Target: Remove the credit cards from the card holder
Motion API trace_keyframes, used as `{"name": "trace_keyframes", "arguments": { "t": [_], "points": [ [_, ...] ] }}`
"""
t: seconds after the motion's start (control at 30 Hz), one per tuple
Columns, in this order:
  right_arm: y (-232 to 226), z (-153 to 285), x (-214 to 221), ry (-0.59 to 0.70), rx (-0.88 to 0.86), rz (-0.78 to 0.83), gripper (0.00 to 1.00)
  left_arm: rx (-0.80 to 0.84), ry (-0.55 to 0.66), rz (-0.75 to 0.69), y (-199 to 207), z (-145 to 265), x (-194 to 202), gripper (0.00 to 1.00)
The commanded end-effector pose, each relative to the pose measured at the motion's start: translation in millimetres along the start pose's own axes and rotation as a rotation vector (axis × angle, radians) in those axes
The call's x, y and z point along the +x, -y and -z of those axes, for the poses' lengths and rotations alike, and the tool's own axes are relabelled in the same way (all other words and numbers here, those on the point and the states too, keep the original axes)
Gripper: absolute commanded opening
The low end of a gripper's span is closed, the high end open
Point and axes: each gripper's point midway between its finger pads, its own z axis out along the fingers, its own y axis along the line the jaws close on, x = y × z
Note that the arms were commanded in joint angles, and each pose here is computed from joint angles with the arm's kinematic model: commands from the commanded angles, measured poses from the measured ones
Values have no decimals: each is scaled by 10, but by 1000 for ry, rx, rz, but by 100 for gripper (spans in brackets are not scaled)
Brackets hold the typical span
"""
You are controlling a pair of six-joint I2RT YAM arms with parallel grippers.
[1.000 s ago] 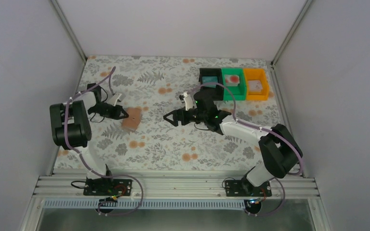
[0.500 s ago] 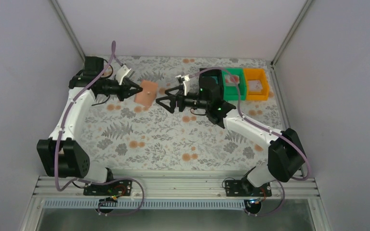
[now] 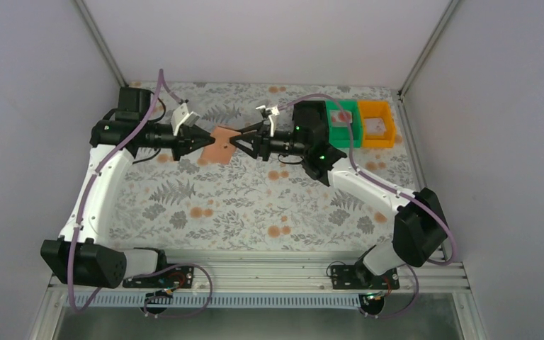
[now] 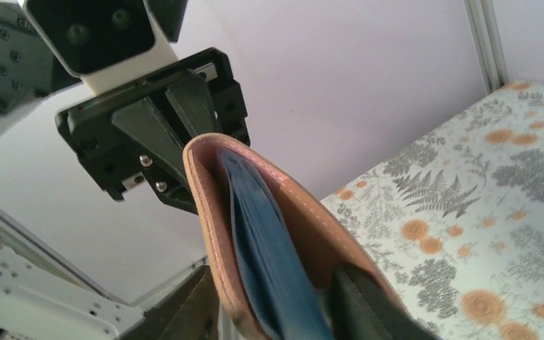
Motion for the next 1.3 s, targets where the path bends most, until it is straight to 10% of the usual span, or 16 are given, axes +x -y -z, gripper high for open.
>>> {"name": "trace_keyframes", "arguments": {
  "t": [0.0,0.17,0.3,0.4,0.57,0.77,0.93,1.03,1.27],
  "points": [
    [-195,-9,-77,-3,-61,54,31,107,64,-55,261,15,-98,2],
    [-252,31,-65,-31,-62,102,4,128,70,-61,309,20,-93,2],
    [-409,135,-80,-64,-83,223,4,145,40,-47,302,-14,3,48],
    [-550,182,-32,-137,-138,329,4,163,21,-29,291,-52,84,55],
    [-642,199,86,-233,-216,377,4,197,10,-43,363,-131,159,48],
    [-645,213,-8,-219,-179,430,4,198,26,-82,450,-122,132,3],
    [101,275,-440,-86,339,285,41,112,37,-48,307,-114,18,2],
    [490,585,-638,58,656,105,43,-99,6,61,-94,-111,-23,2],
    [14,247,-498,151,650,97,45,-248,-20,163,-425,-106,-48,2]
  ]
}}
